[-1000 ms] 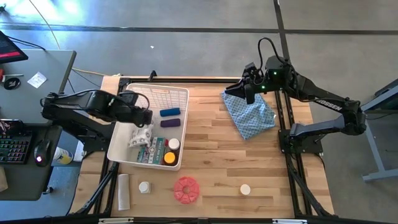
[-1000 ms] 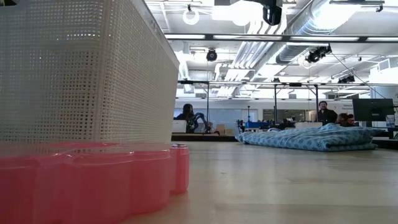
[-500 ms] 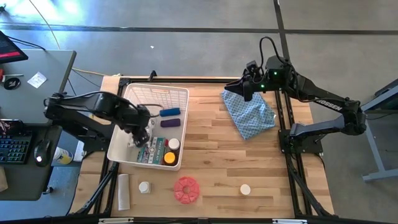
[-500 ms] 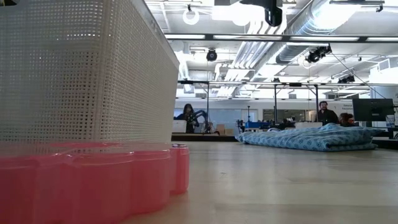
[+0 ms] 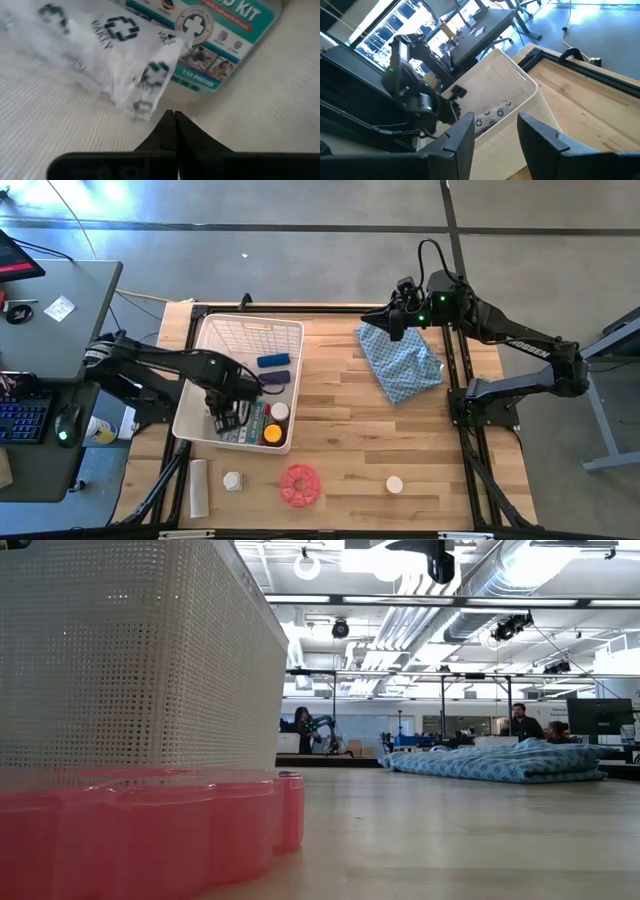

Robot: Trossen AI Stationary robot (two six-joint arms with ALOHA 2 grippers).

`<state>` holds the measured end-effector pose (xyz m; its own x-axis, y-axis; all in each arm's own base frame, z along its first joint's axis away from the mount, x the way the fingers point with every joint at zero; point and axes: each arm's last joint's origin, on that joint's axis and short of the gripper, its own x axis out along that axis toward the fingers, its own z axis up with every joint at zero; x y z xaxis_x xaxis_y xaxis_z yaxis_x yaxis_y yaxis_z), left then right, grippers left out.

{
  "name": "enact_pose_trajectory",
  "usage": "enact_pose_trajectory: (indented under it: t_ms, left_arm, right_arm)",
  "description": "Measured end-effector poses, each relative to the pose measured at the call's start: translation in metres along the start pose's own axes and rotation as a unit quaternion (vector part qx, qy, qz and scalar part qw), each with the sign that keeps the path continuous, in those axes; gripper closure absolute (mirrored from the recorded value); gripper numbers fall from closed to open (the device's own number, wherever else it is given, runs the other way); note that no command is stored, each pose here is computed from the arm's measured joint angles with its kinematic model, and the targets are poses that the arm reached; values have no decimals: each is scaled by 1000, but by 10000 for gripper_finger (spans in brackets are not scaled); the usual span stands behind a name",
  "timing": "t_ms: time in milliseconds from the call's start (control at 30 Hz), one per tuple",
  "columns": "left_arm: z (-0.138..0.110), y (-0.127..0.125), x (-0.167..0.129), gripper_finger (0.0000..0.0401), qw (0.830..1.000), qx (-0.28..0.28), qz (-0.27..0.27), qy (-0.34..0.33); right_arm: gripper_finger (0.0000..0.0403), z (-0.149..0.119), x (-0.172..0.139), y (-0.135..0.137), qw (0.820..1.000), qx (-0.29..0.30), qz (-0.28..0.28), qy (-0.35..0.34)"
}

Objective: Pick & place medical supplies in basket/bin
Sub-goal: Put the white mailer bag into the white bin

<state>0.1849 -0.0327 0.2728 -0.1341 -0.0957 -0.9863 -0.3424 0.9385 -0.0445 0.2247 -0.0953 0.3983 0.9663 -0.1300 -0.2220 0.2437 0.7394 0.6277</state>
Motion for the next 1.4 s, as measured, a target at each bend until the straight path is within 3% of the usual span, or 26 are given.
enact_pose_trajectory:
  t_ms: [133, 267, 433, 700, 900, 1167, 1400]
  left_arm:
    - [2, 0, 16, 373, 999, 38, -21, 14]
    - [5, -2, 24, 326, 997, 69, -38, 1]
    - [4, 6, 42, 312, 997, 74, 35, 0]
    - [-2, 18, 56, 358, 987, 6, 161, -10]
    - [0, 19, 55, 376, 982, 6, 186, -31]
    - [8, 21, 53, 312, 962, 15, 256, -98]
    - [8, 40, 51, 304, 963, -30, 261, -56]
  right_arm:
    - [263, 0, 0, 0, 1000, 0, 0, 0]
    - [263, 0, 0, 0, 1000, -1, 0, 0]
    - [263, 0, 0, 0, 1000, -1, 0, 0]
    - [263, 0, 0, -1, 1000, -1, -11, -7]
    - [263, 1, 0, -2, 999, -1, -33, -23]
    - [263, 2, 0, -3, 999, -1, -43, -31]
    - [263, 2, 0, -3, 999, 1, -43, -31]
